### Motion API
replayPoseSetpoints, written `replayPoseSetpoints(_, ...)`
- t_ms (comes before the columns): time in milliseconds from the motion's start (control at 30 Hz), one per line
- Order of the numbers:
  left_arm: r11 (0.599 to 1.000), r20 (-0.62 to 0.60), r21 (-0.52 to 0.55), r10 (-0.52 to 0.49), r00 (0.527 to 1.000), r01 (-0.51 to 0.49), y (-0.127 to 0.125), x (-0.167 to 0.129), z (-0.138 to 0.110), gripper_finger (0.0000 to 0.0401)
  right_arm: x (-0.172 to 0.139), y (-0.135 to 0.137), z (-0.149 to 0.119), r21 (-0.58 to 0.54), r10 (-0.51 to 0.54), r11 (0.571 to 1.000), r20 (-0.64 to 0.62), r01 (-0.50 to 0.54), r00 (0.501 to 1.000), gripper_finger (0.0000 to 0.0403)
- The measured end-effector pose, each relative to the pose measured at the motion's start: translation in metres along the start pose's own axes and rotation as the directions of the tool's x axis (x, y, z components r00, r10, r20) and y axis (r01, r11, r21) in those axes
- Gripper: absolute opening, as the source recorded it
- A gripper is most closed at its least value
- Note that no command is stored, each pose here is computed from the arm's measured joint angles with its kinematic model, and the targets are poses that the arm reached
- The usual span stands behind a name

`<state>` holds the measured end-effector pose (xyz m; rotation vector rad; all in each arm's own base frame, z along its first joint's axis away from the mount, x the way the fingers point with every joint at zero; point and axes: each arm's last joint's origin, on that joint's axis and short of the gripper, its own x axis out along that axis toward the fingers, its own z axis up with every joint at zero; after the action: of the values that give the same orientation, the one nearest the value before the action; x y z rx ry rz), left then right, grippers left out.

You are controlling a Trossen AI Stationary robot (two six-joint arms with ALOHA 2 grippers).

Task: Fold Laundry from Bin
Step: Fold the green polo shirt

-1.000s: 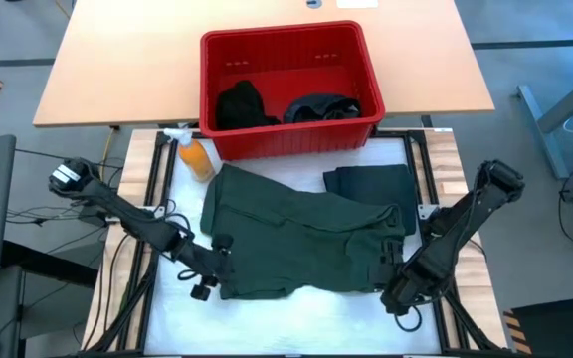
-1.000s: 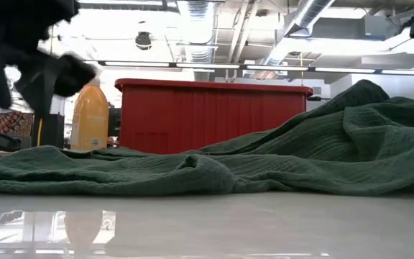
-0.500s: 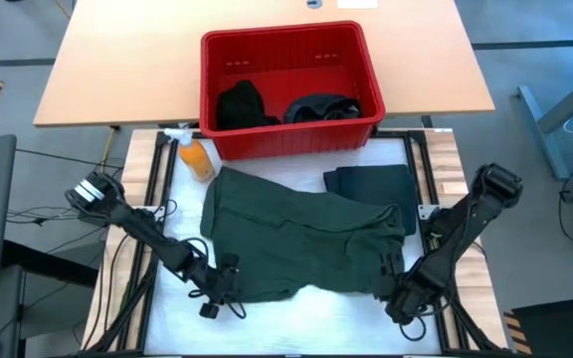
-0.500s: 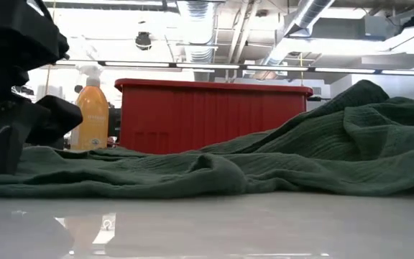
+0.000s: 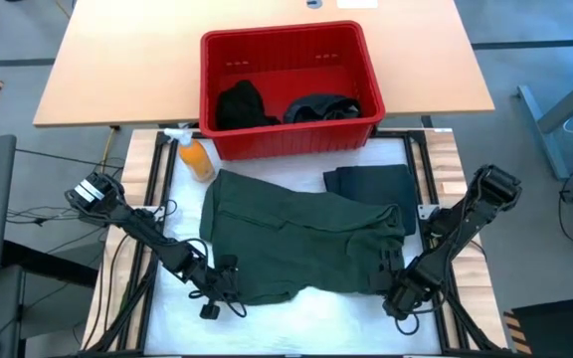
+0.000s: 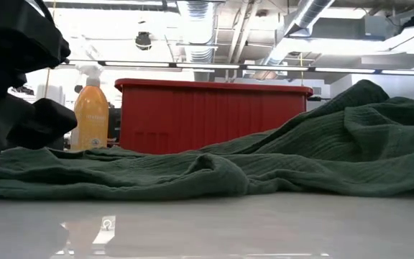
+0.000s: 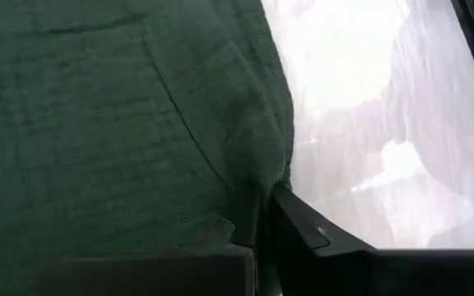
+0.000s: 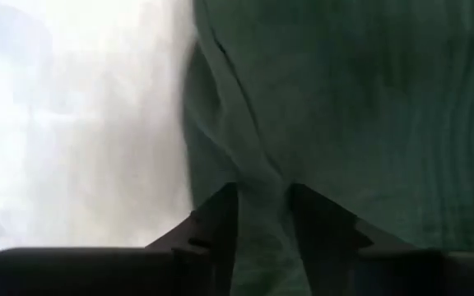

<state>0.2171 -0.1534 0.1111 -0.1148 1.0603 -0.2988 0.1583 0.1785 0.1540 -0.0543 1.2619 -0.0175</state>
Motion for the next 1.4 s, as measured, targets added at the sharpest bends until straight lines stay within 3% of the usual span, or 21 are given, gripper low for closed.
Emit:
replayPoseSetpoints(200, 0.999, -0.013, -0.034, -0.008, 1.000, 0.008, 0.001, -0.010, 0.000, 0.0001, 0.003, -0.008, 0.000, 0.040, -0.017, 0.999, -0.031, 0.018, 0.999, 0.0063)
replayPoseSetpoints(300, 0.998, -0.031, -0.053, 0.037, 0.999, -0.038, 0.007, -0.026, -0.001, 0.0001, -0.003, -0.014, 0.001, 0.047, -0.001, 0.999, -0.049, 0.003, 0.999, 0.0018)
replayPoseSetpoints(567, 0.989, 0.095, -0.121, 0.103, 0.990, -0.091, 0.024, -0.096, 0.005, 0.0000, -0.061, -0.030, 0.013, 0.055, 0.065, 0.996, -0.016, -0.064, 0.998, 0.0020)
replayPoseSetpoints(700, 0.980, 0.205, -0.177, 0.123, 0.971, -0.087, 0.032, -0.131, 0.003, 0.0000, -0.099, -0.035, 0.026, 0.020, 0.196, 0.980, 0.016, -0.196, 0.981, 0.0015)
replayPoseSetpoints(867, 0.977, 0.322, -0.208, 0.117, 0.939, -0.051, 0.038, -0.161, -0.001, 0.0000, -0.126, -0.035, 0.048, 0.056, 0.305, 0.948, 0.109, -0.312, 0.946, 0.0015)
replayPoseSetpoints(1000, 0.973, 0.341, -0.229, 0.101, 0.935, -0.021, 0.039, -0.174, -0.008, 0.0000, -0.125, -0.023, 0.065, 0.089, 0.494, 0.859, 0.112, -0.504, 0.862, 0.0015)
replayPoseSetpoints(1100, 0.972, 0.329, -0.234, 0.072, 0.942, 0.008, 0.040, -0.178, -0.013, 0.0000, -0.114, -0.011, 0.072, 0.138, 0.584, 0.801, 0.034, -0.583, 0.811, 0.0015)
replayPoseSetpoints(1233, 0.973, 0.300, -0.222, 0.009, 0.954, 0.061, 0.038, -0.179, -0.015, 0.0000, -0.093, 0.001, 0.075, 0.170, 0.607, 0.790, -0.085, -0.589, 0.790, 0.0018)
replayPoseSetpoints(1400, 0.959, 0.236, -0.225, -0.116, 0.965, 0.170, 0.035, -0.177, -0.017, 0.0000, -0.077, 0.011, 0.079, 0.218, 0.627, 0.774, -0.135, -0.594, 0.767, 0.0020)
